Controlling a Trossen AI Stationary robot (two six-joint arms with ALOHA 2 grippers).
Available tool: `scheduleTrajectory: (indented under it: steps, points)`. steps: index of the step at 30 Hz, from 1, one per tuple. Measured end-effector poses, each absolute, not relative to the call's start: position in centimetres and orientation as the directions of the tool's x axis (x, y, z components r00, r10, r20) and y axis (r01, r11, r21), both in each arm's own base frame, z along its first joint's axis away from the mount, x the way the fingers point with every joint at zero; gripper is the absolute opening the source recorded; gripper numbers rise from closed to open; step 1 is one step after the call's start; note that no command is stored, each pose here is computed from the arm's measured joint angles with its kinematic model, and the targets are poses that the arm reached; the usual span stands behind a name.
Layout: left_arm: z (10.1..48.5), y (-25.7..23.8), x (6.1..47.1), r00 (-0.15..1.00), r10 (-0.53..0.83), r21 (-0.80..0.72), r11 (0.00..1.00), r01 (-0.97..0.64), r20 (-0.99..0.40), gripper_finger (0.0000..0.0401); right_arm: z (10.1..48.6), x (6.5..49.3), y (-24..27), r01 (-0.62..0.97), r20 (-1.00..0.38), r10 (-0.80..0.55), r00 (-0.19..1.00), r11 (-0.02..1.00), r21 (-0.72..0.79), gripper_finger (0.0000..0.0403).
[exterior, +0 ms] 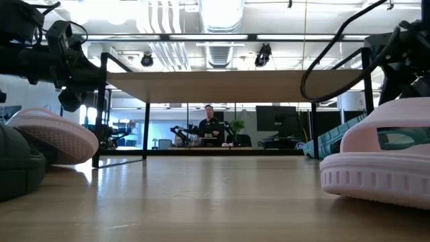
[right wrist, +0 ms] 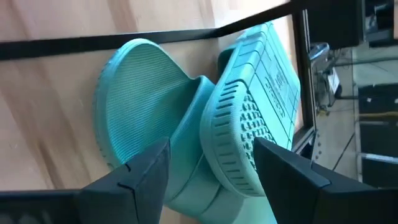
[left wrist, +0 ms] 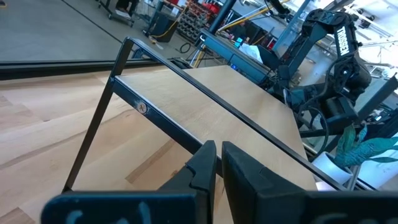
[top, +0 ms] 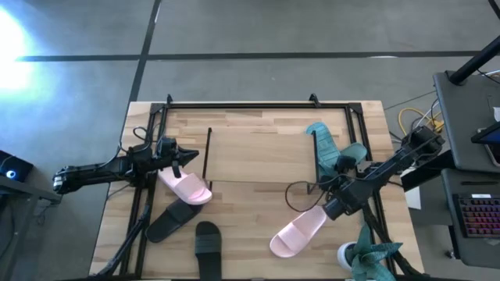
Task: Pick and place slides into the shelf
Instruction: Put the green slipper on the shelf
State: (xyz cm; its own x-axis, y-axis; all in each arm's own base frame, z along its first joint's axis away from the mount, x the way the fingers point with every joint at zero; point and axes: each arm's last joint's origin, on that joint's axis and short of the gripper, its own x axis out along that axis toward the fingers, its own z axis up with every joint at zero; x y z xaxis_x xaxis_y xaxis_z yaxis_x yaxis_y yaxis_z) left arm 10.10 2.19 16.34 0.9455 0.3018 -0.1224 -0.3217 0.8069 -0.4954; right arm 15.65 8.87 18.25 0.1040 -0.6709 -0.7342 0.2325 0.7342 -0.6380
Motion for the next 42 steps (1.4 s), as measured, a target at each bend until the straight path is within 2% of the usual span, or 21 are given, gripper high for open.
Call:
scheduleTrajectory:
  steps: [11,19,23,33,38,42]
  points:
    - [16.3,2.2,10.1,0.945,0.302,-0.495,0.807,-0.322,-0.123,0.0012,17.5,15.2,8.0,0.218,-0.719,-0.693,0.057,0.711,-0.668,0.0222]
    - [16.3,2.2,10.1,0.945,0.302,-0.496,0.807,-0.322,-0.123,0.0012,17.4,15.0,6.9,0.321,-0.7,-0.714,-0.015,0.66,-0.679,0.0214]
    - [16.3,2.2,10.1,0.945,0.302,-0.496,0.807,-0.322,-0.122,0.0012,17.4,15.1,6.3,0.358,-0.692,-0.72,-0.053,0.633,-0.686,0.0185]
    - [16.3,2.2,10.1,0.946,0.302,-0.495,0.807,-0.322,-0.122,0.0012,17.4,15.3,5.6,0.391,-0.693,-0.715,-0.089,0.615,-0.685,0.0053]
    - [16.3,2.2,10.1,0.945,0.302,-0.496,0.807,-0.322,-0.123,0.0012,18.0,15.2,5.5,0.465,-0.7,-0.71,-0.077,0.596,-0.655,0.0042]
    - [16.3,2.2,10.1,0.945,0.302,-0.496,0.807,-0.322,-0.123,0.0012,19.6,14.4,5.1,0.595,-0.677,-0.731,-0.086,0.508,-0.623,0.0039]
